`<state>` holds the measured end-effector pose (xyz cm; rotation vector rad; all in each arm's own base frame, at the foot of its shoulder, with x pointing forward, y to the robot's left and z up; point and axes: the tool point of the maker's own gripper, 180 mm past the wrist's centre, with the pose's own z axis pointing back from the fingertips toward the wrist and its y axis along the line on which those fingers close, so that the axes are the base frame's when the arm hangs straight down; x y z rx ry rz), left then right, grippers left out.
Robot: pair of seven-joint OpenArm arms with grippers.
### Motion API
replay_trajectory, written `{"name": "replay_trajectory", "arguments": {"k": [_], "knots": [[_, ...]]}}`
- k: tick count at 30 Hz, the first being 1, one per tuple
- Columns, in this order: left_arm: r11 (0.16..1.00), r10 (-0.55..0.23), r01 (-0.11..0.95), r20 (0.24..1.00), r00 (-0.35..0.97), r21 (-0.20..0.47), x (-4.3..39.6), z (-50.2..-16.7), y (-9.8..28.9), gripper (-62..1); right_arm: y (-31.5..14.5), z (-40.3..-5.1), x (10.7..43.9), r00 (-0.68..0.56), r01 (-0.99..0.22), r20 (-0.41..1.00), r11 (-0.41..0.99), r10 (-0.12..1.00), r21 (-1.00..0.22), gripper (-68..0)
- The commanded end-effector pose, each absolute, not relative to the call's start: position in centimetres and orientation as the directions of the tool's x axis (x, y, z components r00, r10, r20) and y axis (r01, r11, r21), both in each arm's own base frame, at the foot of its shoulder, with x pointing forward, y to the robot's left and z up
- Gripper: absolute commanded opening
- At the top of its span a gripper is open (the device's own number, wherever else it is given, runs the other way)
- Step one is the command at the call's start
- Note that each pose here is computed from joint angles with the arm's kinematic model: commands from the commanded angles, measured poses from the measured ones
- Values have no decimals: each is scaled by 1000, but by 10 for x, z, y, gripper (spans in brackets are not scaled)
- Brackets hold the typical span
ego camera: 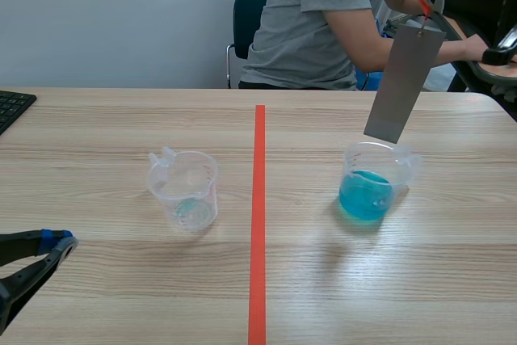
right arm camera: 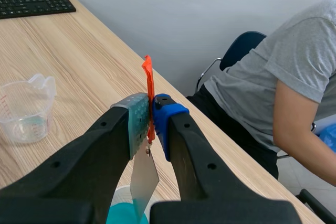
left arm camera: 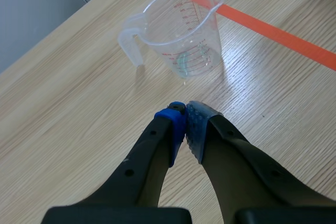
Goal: Do the redox reaction experiment.
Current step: 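Point at the plate with the left hand, then lower the plate into the blue solution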
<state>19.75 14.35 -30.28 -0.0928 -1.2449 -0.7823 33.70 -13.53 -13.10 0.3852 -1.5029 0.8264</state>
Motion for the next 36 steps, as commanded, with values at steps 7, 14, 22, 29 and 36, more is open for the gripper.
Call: {"name": "replay_trajectory", "arguments": {"k": [7, 14, 22, 29, 36], "knots": [[750, -466, 567, 881, 86, 341, 200, -298, 141, -591, -135, -117, 338, -174, -680, 956, 673, 237, -291, -671], [750, -466, 567, 881, 86, 341, 200, -298, 141, -591, -135, -117, 338, -174, -680, 956, 673, 237, -291, -671], [749, -466, 567, 881, 86, 341, 200, -298, 141, -591, -127, -125, 336, -162, -702, 958, 655, 235, -279, -669], [749, -466, 568, 880, 86, 342, 200, -298, 141, -591, -130, -144, 342, -124, -685, 961, 679, 249, -264, -669], [749, -466, 567, 881, 85, 342, 200, -298, 141, -591, -136, -162, 348, -97, -668, 963, 701, 251, -251, -669]]}}
